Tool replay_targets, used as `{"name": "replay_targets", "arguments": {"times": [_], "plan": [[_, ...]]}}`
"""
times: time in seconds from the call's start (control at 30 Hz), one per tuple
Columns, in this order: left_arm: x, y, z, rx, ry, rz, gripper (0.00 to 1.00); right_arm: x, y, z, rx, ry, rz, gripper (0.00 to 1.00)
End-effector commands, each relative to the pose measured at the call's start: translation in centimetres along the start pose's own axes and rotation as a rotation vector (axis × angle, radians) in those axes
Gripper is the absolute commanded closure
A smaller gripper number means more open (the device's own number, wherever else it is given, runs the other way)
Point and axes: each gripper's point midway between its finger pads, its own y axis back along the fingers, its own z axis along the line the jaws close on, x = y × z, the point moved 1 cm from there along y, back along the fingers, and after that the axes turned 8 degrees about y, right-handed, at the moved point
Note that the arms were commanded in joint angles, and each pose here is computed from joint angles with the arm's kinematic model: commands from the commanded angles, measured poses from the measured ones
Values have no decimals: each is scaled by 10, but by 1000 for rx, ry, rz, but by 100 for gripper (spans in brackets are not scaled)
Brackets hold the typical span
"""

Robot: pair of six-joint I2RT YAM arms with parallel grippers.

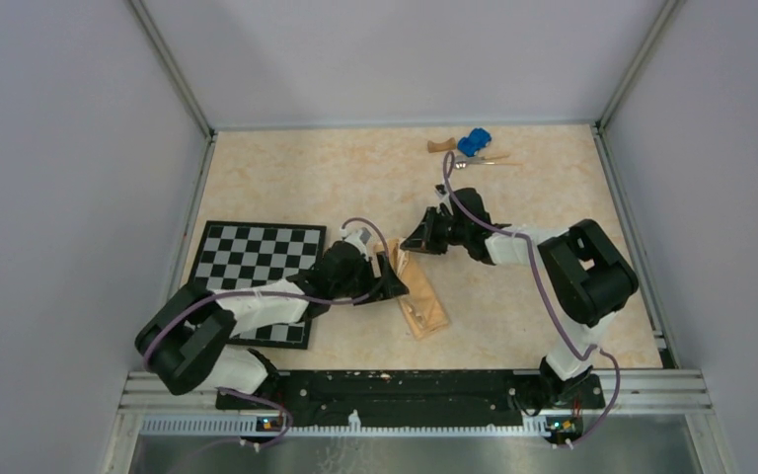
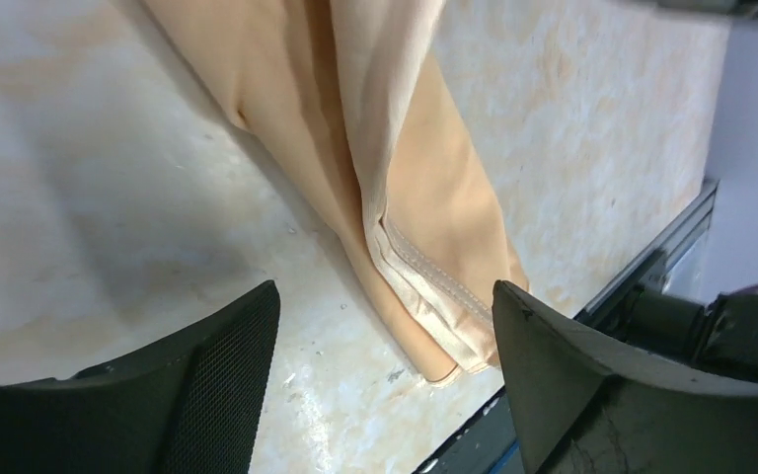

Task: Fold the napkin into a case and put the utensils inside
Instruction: Grasp the top corner of the smaller rectangle folded napkin from the folded napkin.

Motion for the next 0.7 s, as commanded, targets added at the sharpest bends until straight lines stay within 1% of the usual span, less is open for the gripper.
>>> {"name": "replay_targets", "arguments": {"times": [0.0,0.07,0.1,0.13,0.17,0.2,0.27,0.3,0.33,0.4,0.5,0.67], "plan": [[-37,28,5,-48,-76,-112,14,3,-1,7,-45,4,-7,100],[-57,36,4,-77,-130,-164,15,4,0,8,-51,3,-7,100],[-66,38,2,-97,-162,-188,17,5,1,7,-50,-1,-7,100],[-74,39,1,-115,-197,-202,22,6,1,7,-52,-3,-7,100],[-81,37,-6,-114,-239,-209,30,6,1,7,-56,-5,-7,100],[-83,34,-4,-142,-273,-185,36,6,1,8,-59,-8,-7,100],[-92,25,-5,-182,-328,-170,52,7,1,8,-62,-11,-6,100],[-97,21,-4,-209,-359,-162,59,7,1,8,-62,-14,-6,100],[-102,16,-3,-236,-382,-160,62,6,1,8,-63,-14,-7,100],[-115,10,-4,-290,-438,-185,63,6,2,10,-66,-11,-6,100],[-123,1,-1,-365,-516,-203,62,5,2,10,-65,-10,-8,100],[-122,-15,0,-415,-581,-186,59,7,2,10,-65,-9,-4,100]]}}
